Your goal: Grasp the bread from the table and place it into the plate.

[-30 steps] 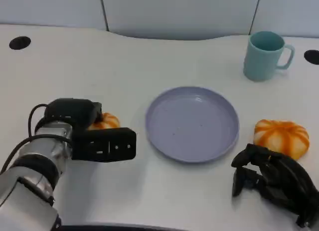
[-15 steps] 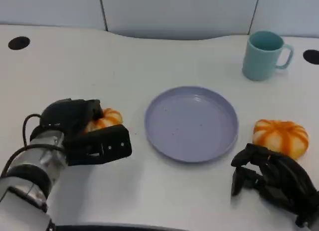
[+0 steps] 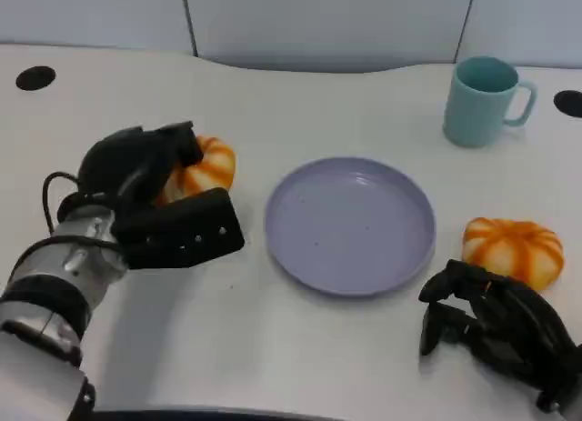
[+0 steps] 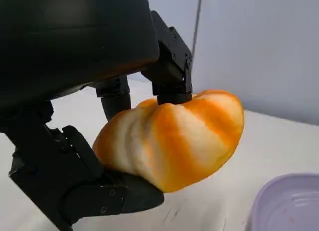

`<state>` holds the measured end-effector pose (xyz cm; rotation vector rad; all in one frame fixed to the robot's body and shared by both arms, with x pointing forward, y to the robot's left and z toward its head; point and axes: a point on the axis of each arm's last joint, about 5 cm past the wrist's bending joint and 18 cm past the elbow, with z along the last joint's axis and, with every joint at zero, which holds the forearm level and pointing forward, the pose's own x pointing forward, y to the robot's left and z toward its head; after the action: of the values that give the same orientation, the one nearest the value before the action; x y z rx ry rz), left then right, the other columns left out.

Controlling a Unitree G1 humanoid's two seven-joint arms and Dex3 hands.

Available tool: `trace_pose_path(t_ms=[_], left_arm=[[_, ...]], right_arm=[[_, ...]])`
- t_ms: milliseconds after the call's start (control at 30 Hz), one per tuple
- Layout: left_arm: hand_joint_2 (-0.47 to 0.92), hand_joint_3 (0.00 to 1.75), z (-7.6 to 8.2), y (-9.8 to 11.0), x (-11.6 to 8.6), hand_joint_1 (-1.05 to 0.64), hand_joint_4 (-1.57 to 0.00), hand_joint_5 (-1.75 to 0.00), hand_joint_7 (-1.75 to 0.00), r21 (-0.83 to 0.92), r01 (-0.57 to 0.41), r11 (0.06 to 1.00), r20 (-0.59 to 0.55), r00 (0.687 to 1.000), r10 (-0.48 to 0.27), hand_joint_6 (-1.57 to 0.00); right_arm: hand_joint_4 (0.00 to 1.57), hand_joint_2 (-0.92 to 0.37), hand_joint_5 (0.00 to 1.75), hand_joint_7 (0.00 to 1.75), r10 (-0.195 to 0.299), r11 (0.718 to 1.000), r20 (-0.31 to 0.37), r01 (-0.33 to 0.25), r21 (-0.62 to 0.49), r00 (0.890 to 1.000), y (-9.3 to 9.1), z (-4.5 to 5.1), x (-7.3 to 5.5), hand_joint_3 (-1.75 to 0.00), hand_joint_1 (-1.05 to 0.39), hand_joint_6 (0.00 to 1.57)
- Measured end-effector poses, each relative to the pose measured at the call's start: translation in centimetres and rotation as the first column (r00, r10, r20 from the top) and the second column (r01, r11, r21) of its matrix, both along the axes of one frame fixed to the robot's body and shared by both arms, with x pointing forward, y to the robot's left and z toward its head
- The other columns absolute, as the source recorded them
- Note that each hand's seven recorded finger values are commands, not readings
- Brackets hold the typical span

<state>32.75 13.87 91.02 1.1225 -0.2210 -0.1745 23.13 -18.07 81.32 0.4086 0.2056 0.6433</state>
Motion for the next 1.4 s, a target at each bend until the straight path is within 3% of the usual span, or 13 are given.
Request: trace_pose_path(t_ms=[100,300,433,667,700,800,967,1067,1233,1400], left_arm=[[0.67,0.57,0.6,-1.0,0.3,-0.17,-0.81,-1.75,-1.75,0.017,0.053,0.998,0.024,0.998,-0.053,-0.62],[0.68,0.55,1.7,-2.9,0.7,-0.21,-0.86,-1.75,-1.75,0.059,0.14,0.988,0.063,0.988,-0.144,-0.65],[0.72,0.57,1.9,-4.2,0.6,-0.25,-0.88,-1.75,-1.75,0.087,0.2,0.976,0.073,0.976,-0.207,-0.64],[0.68,0.6,2.6,-6.8,0.5,-0.27,-0.94,-1.75,-1.75,0.155,0.323,0.933,0.111,0.933,-0.342,-0.69],[0.65,0.67,2.6,-7.2,0.4,-0.26,-0.94,-1.75,-1.75,0.165,0.335,0.928,0.111,0.928,-0.355,-0.69],[0.58,0.79,2.6,-7.8,0.2,-0.27,-0.95,-1.75,-1.75,0.177,0.359,0.916,0.108,0.918,-0.381,-0.68],[0.58,0.81,2.3,-8.7,-0.1,-0.31,-0.93,-1.75,-1.75,0.192,0.385,0.903,0.093,0.908,-0.408,-0.63],[0.6,0.69,2.2,-9.2,-0.3,-0.34,-0.92,-1.75,-1.61,0.211,0.401,0.892,0.087,0.901,-0.426,-0.64],[0.78,0.27,2.1,-9.7,-0.4,-0.43,-0.89,-1.75,-1.06,0.239,0.411,0.88,0.076,0.895,-0.439,-0.81],[0.83,0.19,1.9,-9.9,-0.5,-0.45,-0.85,-1.75,-0.97,0.253,0.406,0.878,0.059,0.9,-0.433,-0.79]], right_arm=[[0.58,-0.92,1.65,1.01,0.001,1.0,0.004,-0.001,-0.003,1.0,0.0,-0.03,0.0,-0.11,-0.52,0.74],[0.58,-0.92,1.64,1.01,0.006,1.0,0.006,-0.006,-0.011,1.0,0.1,0.01,0.1,-0.1,-0.54,0.74],[0.6,-0.92,1.59,0.96,0.007,1.0,0.003,-0.007,-0.006,1.0,0.1,-0.05,0.1,-0.07,-0.55,0.77],[0.62,-0.92,1.56,0.94,0.008,1.0,0.006,-0.008,-0.008,1.0,0.2,-0.02,0.2,-0.09,-0.53,0.78],[0.62,-0.92,1.57,0.94,0.008,1.0,0.006,-0.008,-0.008,1.0,0.2,-0.04,0.2,-0.08,-0.52,0.77],[0.62,-0.92,1.6,0.95,0.014,1.0,0.001,-0.014,-0.001,1.0,0.3,-0.06,0.3,-0.08,-0.52,0.77],[0.61,-0.92,1.62,0.95,0.016,1.0,0.007,-0.016,0.0,1.0,0.4,-0.03,0.3,-0.08,-0.55,0.76],[0.6,-0.92,1.62,0.95,0.017,1.0,0.009,-0.017,-0.003,1.0,0.4,0.0,0.3,-0.08,-0.54,0.76],[0.62,-0.92,1.6,0.96,0.022,1.0,0.008,-0.022,0.008,1.0,0.6,-0.04,0.3,-0.08,-0.53,0.76],[0.65,-0.92,1.54,0.93,0.031,0.999,0.007,-0.031,0.023,0.999,1.0,-0.08,0.3,-0.06,-0.56,0.78]])
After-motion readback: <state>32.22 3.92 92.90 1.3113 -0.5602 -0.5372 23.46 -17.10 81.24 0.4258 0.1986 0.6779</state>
